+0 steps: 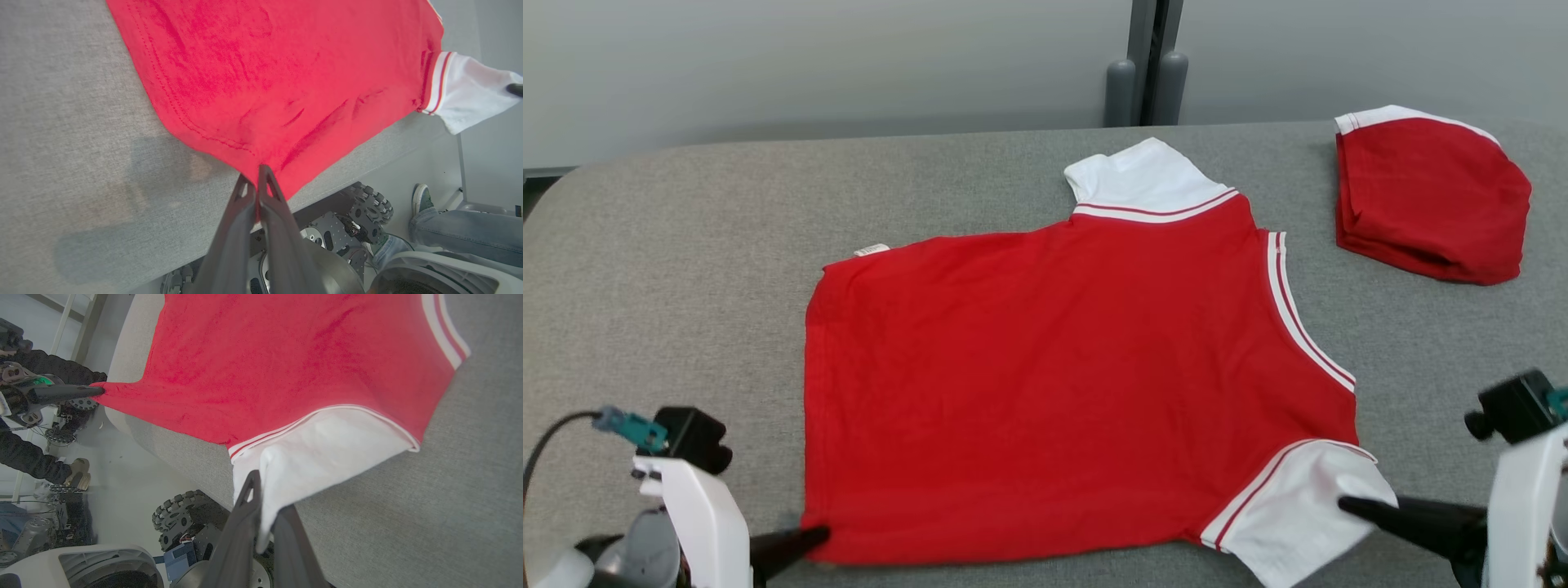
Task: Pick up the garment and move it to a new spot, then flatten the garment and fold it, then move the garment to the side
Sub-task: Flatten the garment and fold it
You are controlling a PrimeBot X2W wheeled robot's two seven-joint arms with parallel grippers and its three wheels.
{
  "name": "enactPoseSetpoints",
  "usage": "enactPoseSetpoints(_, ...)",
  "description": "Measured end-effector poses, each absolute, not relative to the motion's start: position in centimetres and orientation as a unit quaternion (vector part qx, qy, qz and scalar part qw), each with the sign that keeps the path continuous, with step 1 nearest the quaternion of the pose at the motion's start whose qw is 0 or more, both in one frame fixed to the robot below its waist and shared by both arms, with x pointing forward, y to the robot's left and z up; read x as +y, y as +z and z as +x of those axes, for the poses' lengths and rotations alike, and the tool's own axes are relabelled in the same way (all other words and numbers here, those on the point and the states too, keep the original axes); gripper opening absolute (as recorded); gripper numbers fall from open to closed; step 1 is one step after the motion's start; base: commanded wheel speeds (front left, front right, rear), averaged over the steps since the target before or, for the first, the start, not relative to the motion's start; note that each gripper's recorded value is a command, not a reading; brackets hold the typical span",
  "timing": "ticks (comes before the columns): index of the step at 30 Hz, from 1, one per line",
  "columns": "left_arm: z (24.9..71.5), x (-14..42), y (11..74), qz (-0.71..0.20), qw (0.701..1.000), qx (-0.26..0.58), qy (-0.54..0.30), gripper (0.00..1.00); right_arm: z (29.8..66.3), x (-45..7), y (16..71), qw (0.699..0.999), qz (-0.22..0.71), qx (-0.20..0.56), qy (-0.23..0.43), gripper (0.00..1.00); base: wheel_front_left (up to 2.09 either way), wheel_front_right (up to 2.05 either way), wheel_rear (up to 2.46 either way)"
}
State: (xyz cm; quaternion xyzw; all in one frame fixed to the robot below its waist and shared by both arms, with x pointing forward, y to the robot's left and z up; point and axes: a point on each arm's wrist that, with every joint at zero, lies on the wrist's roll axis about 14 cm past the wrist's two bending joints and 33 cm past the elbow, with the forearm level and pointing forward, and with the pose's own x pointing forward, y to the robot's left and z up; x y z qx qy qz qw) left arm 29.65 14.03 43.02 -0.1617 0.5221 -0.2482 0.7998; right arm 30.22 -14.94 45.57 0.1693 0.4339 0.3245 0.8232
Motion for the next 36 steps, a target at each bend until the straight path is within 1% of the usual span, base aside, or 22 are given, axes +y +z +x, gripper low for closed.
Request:
enactPoseSetpoints(6, 32.8, 14.2, 43.6, -0.149, 0.796, 0.53, -0.251, 0.0, 33.6, -13.8, 47.0, 0.821, 0.167, 0.427, 0.341, 0.0, 0.0, 0.0, 0.0)
enactPoseSetpoints(9, 34.5, 14.1, 43.7, -0.152, 0.794, 0.533, -0.248, 0.0, 34.8, -13.1, 47.0, 0.81, 0.169, 0.441, 0.347, 0.0, 0.0, 0.0, 0.0)
enactPoseSetpoints(12, 36.0, 14.0, 43.9, -0.165, 0.791, 0.536, -0.245, 0.0, 36.0, -13.5, 46.2, 0.804, 0.165, 0.461, 0.337, 0.0, 0.0, 0.0, 0.0)
enactPoseSetpoints(17, 36.9, 15.1, 43.0, -0.172, 0.771, 0.572, -0.221, 0.0, 37.5, -14.2, 44.7, 0.793, 0.169, 0.494, 0.313, 0.0, 0.0, 0.0, 0.0)
enactPoseSetpoints(27, 39.0, 16.3, 42.1, -0.187, 0.76, 0.593, -0.191, 0.0, 40.4, -14.9, 43.5, 0.795, 0.194, 0.504, 0.276, 0.0, 0.0, 0.0, 0.0)
enactPoseSetpoints(36, 40.3, 15.8, 41.3, -0.187, 0.753, 0.602, -0.189, 0.0, 42.8, -14.7, 43.7, 0.801, 0.197, 0.498, 0.269, 0.0, 0.0, 0.0, 0.0)
